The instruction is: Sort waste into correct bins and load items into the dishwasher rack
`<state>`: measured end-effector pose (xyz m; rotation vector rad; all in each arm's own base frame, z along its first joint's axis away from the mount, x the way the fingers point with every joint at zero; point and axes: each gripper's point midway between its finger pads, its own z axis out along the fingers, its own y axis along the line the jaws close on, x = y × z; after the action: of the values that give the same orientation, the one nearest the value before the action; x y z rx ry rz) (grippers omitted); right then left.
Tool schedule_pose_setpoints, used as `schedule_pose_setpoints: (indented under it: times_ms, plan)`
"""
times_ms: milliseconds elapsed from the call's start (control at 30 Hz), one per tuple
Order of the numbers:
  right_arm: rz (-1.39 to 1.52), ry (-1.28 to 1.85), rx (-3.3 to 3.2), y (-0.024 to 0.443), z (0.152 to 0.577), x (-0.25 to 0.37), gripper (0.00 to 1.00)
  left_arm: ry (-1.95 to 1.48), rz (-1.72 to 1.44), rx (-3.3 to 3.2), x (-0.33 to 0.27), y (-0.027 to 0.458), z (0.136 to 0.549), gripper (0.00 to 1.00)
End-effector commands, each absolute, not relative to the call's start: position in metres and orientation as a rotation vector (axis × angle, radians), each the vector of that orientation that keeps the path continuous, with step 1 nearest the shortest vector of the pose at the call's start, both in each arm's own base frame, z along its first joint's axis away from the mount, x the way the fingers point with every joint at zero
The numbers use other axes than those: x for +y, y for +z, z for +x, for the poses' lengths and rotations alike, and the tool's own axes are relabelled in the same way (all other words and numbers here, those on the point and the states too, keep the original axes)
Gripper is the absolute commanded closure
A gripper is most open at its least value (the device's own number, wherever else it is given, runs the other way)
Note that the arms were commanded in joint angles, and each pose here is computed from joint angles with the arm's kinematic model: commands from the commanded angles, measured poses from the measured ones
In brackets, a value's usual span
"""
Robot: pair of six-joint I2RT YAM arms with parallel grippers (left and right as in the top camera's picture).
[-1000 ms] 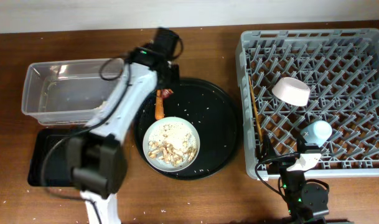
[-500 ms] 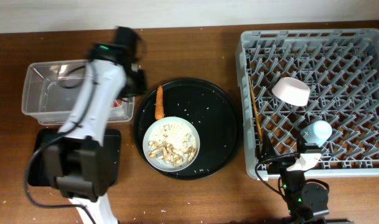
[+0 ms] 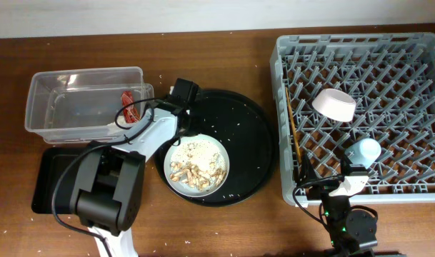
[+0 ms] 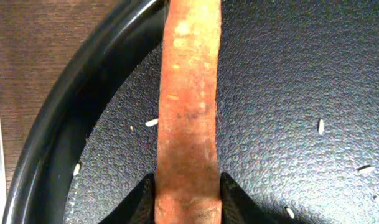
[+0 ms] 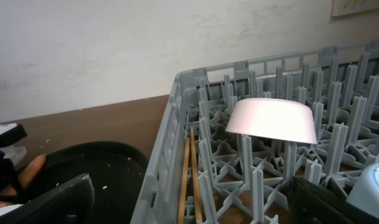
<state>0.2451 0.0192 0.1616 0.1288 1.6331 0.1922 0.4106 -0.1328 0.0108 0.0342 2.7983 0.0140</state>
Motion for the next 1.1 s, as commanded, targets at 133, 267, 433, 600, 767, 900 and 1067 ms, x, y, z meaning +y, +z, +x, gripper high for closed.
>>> schedule_pose_setpoints:
  times_ms: [133, 267, 433, 600, 767, 900, 1067]
  plan:
    - [0.136, 0.197, 1.637, 0.158, 0.245, 0.019, 0.02, 0.011, -0.103, 2.698, -0.097, 0.158, 0.445, 0.87]
    - [0.136, 0.197, 1.637, 0.158, 0.245, 0.019, 0.02, 0.153, -0.385, 2.787, -0.044, 0.223, 0.354, 0.93]
    - [0.136, 0.197, 1.637, 0.158, 0.245, 0.019, 0.02, 0.149, -0.841, 2.966, 0.023, 0.139, 0.271, 0.99]
    - [0.136, 0.197, 1.637, 0.158, 0.245, 0.019, 0.02, -0.184, -1.453, 2.766, 0.071, 0.053, 0.225, 0.21]
    - [0.136, 0.197, 1.637, 0.158, 0.245, 0.019, 0.02, -0.452, -1.050, 2.694, 0.040, 0.130, 0.267, 0.17]
    - [0.136, 0.197, 1.637, 0.158, 0.245, 0.019, 0.02, -0.358, -0.176, 2.686, -0.085, 0.174, 0.305, 0.23]
    - [0.136, 0.197, 1.637, 0.158, 0.245, 0.019, 0.02, -0.274, 0.538, 2.756, -0.266, 0.086, 0.288, 0.32]
